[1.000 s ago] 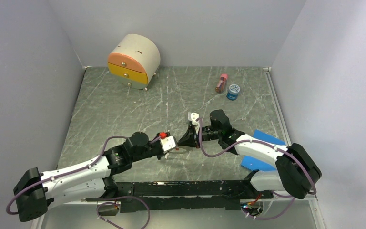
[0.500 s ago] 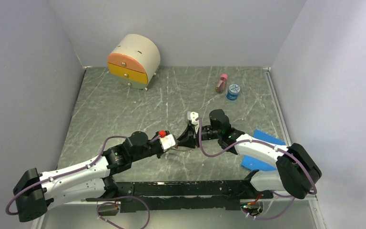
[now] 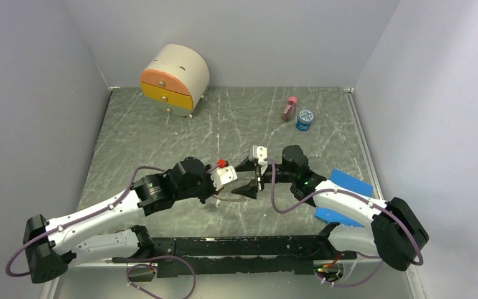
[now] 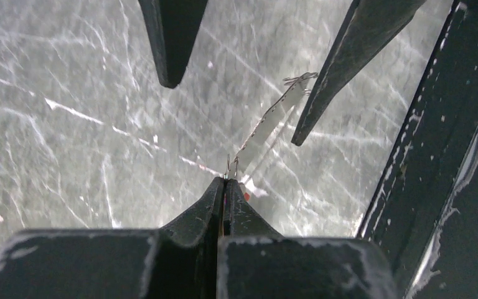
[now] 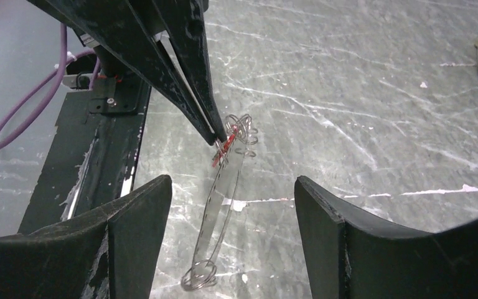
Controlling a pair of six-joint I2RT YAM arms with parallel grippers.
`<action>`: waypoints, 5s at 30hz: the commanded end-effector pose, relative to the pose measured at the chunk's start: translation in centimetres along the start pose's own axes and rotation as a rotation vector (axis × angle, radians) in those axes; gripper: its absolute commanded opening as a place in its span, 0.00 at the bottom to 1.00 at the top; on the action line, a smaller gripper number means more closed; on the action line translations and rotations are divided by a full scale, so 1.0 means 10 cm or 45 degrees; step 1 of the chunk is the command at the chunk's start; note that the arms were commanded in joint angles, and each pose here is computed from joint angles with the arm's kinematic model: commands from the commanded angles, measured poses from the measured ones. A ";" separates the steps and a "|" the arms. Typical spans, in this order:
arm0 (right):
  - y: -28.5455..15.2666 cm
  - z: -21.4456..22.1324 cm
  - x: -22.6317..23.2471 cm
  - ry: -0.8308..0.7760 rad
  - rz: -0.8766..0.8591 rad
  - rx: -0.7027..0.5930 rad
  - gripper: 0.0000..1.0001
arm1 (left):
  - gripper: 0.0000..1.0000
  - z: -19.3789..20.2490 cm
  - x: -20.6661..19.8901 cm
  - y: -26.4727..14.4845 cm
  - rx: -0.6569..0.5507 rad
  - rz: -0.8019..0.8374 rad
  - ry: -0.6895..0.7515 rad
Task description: Put the keys on the keyring
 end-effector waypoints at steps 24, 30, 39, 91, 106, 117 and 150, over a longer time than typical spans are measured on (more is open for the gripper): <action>0.31 -0.14 0.16 -0.015 -0.198 -0.297 0.45 | 0.03 -0.12 -0.05 -0.08 0.143 0.017 -0.090; 0.39 -0.09 0.16 -0.002 -0.221 -0.297 0.38 | 0.03 -0.16 -0.09 -0.06 0.116 0.050 -0.091; 0.45 -0.09 0.17 0.020 -0.279 -0.323 0.05 | 0.03 -0.15 -0.11 -0.04 0.103 0.066 -0.097; 0.33 -0.29 0.12 0.084 -0.136 -0.330 0.00 | 0.03 0.08 -0.20 -0.21 -0.278 0.246 -0.056; 0.32 -0.31 0.09 0.099 -0.106 -0.320 0.00 | 0.29 0.16 -0.30 -0.08 -0.113 0.276 -0.040; 0.27 -0.35 0.06 0.083 -0.043 -0.325 0.00 | 0.51 -0.10 -0.12 -0.40 -0.343 0.088 -0.148; 0.00 -0.48 -0.08 0.049 0.293 -0.354 0.00 | 0.33 -0.61 -0.04 -0.09 -0.528 0.027 -0.323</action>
Point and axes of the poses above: each gripper's point midway between its finger pads, its own y axis out along the fingers, its own x axis along the line the jaws close on, z = x × y, the point moved 4 cm from there along -y, back along the fingers, and after that the axes turned 15 degrees about -y, right-handed, at the moved point
